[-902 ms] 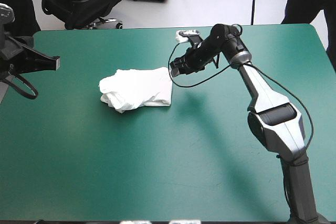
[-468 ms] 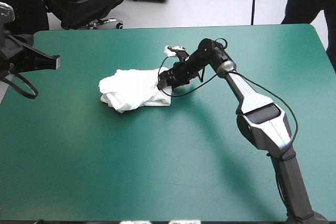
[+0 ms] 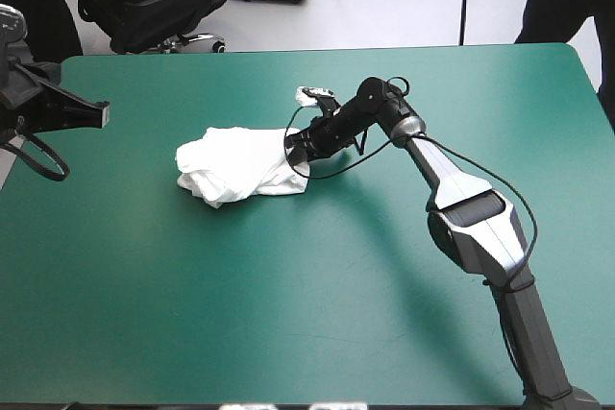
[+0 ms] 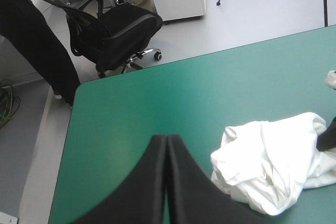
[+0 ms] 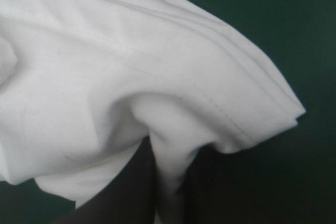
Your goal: Fold the cloth
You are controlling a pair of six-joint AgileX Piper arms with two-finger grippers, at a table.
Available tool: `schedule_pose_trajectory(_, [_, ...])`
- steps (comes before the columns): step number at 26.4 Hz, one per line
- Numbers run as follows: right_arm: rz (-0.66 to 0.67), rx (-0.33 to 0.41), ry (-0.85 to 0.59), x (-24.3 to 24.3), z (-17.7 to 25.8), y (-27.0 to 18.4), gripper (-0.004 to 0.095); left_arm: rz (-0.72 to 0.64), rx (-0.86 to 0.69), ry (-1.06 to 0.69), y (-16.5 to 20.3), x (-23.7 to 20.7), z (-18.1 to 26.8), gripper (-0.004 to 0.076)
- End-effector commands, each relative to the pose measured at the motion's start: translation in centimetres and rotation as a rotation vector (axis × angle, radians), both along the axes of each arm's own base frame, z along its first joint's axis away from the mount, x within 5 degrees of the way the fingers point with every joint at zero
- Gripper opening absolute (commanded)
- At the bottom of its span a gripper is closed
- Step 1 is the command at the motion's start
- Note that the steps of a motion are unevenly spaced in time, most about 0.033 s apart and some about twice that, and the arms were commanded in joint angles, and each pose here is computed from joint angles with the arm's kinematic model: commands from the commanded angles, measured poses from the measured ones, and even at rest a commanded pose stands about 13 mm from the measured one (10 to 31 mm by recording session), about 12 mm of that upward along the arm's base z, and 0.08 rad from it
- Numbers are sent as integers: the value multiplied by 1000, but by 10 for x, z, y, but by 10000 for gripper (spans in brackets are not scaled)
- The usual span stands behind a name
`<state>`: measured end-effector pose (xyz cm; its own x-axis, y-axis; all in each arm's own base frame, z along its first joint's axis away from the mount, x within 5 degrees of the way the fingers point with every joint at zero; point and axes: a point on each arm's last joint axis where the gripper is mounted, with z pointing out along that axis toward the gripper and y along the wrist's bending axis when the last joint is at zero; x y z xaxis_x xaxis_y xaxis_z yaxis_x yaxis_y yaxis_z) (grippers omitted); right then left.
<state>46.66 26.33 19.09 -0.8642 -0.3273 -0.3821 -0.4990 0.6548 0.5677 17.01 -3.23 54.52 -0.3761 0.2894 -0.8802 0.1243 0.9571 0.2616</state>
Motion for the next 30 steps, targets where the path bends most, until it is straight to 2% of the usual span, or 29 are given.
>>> schedule_pose_trajectory(1, [56,-59,-70,-7,24,-2,-3,-13,-17,-103,2,-7,13,-17])
schedule_pose_trajectory(5, [12,-271,-101,-2,22,-22,-3,-14,-18,-102,2,-7,13,-17])
schedule_pose_trajectory(6, [-14,-295,-105,0,25,-28,-3,-14,-18,-102,2,-7,13,-17])
schedule_pose_trajectory(8, [-36,-303,-125,4,34,-43,-3,-16,-19,-102,1,-7,13,-17])
schedule_pose_trajectory(12, [-129,-384,-153,12,52,-84,-3,-20,-20,-97,1,-8,13,-17])
schedule_pose_trajectory(14, [-171,-400,-144,12,60,-106,-3,-27,-18,-94,0,-8,13,-17])
schedule_pose_trajectory(20, [-291,-515,-66,-8,72,-188,-3,-46,-14,-76,-4,-9,11,-17])
schedule_pose_trajectory(23, [-347,-552,-22,-27,78,-226,-3,-44,-21,-69,-4,-10,11,-17])
schedule_pose_trajectory(26, [-452,-652,38,-69,88,-289,-3,-42,-36,-68,-4,-10,11,-17])
schedule_pose_trajectory(30, [-622,-677,105,-125,96,-356,-3,-53,-47,-64,-6,-10,10,-17])
